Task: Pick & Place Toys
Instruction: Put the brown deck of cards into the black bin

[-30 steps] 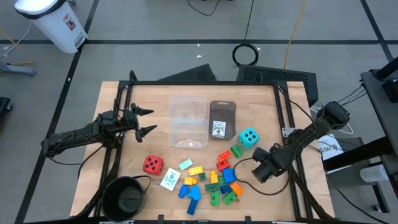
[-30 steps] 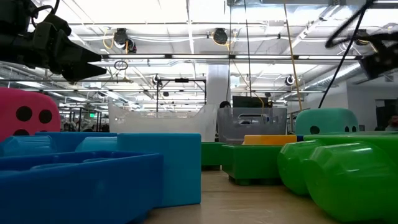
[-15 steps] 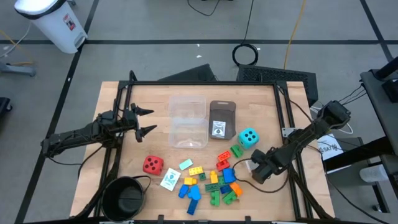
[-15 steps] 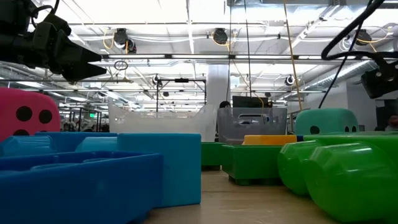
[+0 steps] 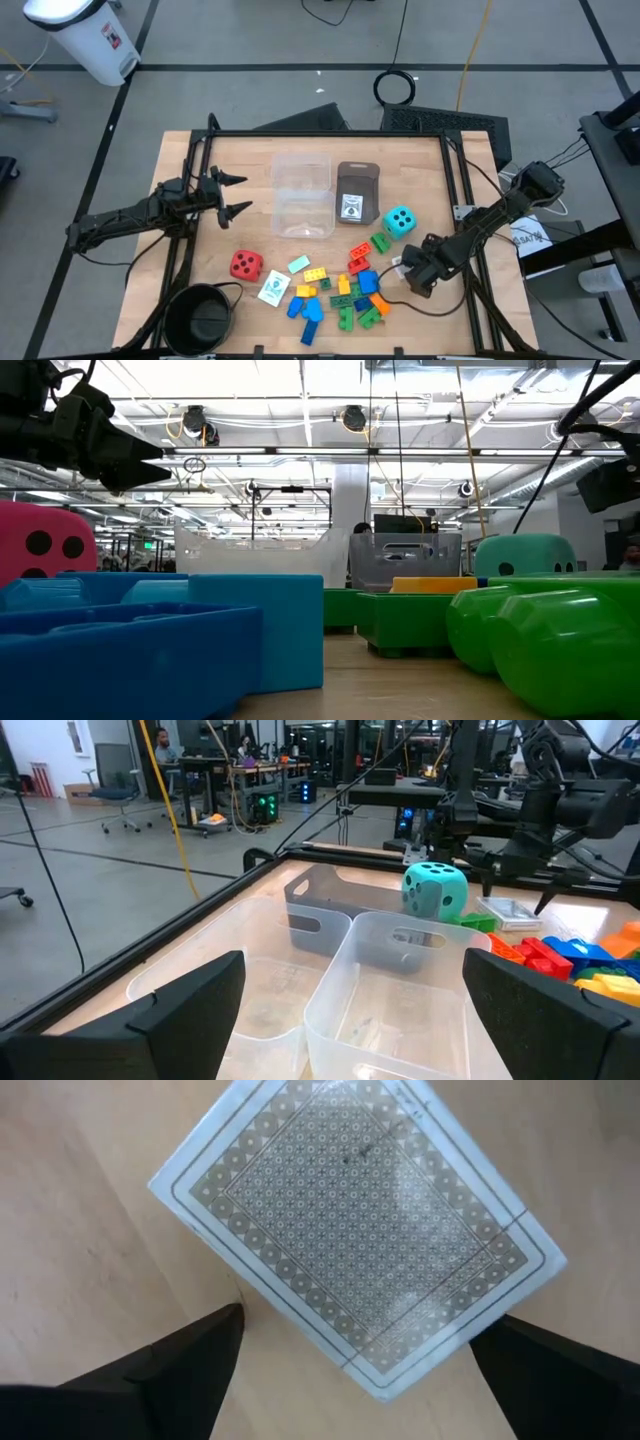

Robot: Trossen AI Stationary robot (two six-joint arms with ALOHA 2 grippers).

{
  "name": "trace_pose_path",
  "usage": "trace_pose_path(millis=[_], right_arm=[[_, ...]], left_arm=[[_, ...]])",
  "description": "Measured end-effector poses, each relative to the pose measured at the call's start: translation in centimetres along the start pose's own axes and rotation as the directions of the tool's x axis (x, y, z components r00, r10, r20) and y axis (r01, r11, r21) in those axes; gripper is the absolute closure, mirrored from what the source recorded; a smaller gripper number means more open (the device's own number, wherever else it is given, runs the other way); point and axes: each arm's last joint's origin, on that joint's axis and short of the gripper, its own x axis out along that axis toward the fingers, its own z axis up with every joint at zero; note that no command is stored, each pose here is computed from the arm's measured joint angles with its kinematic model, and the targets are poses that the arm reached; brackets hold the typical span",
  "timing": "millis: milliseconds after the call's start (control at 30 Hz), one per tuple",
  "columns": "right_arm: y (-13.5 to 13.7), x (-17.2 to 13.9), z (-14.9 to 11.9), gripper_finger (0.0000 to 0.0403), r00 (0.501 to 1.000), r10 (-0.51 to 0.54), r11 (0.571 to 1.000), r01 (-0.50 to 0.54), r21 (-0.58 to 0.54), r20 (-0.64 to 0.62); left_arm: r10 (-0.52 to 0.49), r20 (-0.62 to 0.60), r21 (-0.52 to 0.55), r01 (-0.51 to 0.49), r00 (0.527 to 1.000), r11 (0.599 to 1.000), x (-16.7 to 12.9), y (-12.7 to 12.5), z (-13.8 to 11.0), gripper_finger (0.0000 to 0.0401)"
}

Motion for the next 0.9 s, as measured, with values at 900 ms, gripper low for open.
trace_pose_path(millis=[900], right_arm=[[0.3, -3.1, 2.7, 0.0028, 0.996, -0.042, 0.912, 0.069, -0.405, 0.076]], left_arm=[[0.000, 0.000, 0.000, 0.000, 1.000, 1.000, 0.0, 0.0, 0.0, 0.0022]])
